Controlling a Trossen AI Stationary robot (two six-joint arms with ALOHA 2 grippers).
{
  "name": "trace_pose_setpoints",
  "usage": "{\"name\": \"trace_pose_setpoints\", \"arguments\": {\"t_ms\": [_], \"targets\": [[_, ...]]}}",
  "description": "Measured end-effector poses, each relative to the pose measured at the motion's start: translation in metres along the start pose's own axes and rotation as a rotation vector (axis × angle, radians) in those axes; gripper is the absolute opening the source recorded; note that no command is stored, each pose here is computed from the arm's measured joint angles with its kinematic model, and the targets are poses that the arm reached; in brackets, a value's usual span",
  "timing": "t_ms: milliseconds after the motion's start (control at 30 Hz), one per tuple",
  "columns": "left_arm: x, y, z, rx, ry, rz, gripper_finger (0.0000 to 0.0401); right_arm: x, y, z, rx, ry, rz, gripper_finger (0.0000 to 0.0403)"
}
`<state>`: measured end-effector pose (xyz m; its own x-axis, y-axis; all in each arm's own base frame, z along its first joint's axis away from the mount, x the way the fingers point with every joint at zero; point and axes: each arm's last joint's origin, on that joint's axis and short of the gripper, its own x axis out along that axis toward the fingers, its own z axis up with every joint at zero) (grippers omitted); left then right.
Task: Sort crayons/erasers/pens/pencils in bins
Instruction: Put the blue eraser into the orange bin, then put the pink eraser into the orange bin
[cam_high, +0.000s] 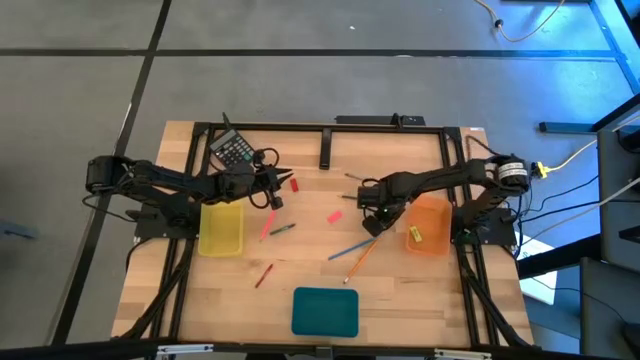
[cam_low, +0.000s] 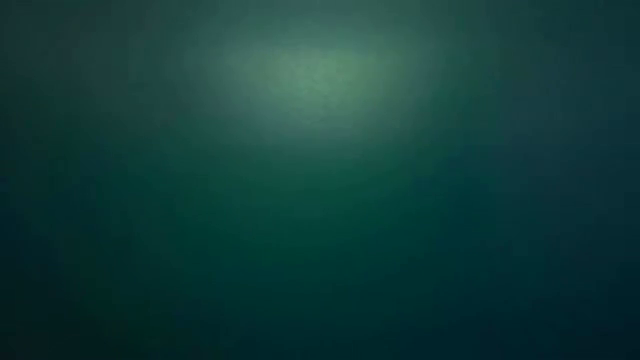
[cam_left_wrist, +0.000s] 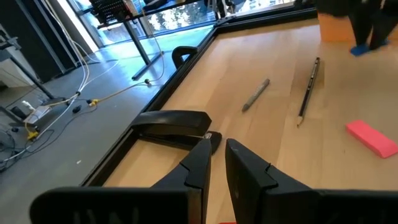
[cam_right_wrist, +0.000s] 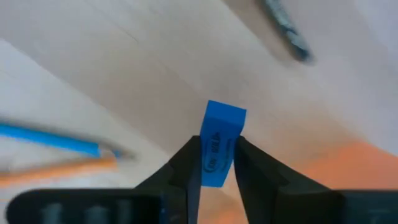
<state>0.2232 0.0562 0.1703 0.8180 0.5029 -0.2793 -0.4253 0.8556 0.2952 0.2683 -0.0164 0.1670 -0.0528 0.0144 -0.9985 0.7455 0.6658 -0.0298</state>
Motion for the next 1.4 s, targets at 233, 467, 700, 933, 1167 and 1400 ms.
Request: {"name": "trace_pose_setpoints", "arguments": {"t_ms": [233,467,700,933,1167,1400], "targets": [[0.000,0.000,0.000,0.004,-0.004,0.003,0.0041,-0.047,-0.023,-0.020,0.044,0.008,-0.034,0.0091],[0.000,0.000,0.001,-0.002,-0.005,0.003,0.0041,-0.076,-0.043,-0.060,0.185,0.096,-0.095,0.0091],[0.000,0.000,0.000,-0.018,-0.002,0.002,0.0041,-0.062,-0.050,-0.080,0.242,0.120,-0.178,0.0091],[0.000,0.001,0.002,-0.011,-0.016,0.007,0.0041,-0.019,-0.055,-0.084,0.262,0.111,-0.174,0.0092],[0.000,0.000,0.003,-0.069,-0.032,-0.036,0.0041,-0.004,-0.060,-0.075,0.215,0.041,-0.151,0.0136],[-0.002,-0.006,0.004,-0.048,-0.044,-0.064,0.0041,-0.028,-0.061,-0.058,0.212,-0.100,-0.188,0.0217]]}}
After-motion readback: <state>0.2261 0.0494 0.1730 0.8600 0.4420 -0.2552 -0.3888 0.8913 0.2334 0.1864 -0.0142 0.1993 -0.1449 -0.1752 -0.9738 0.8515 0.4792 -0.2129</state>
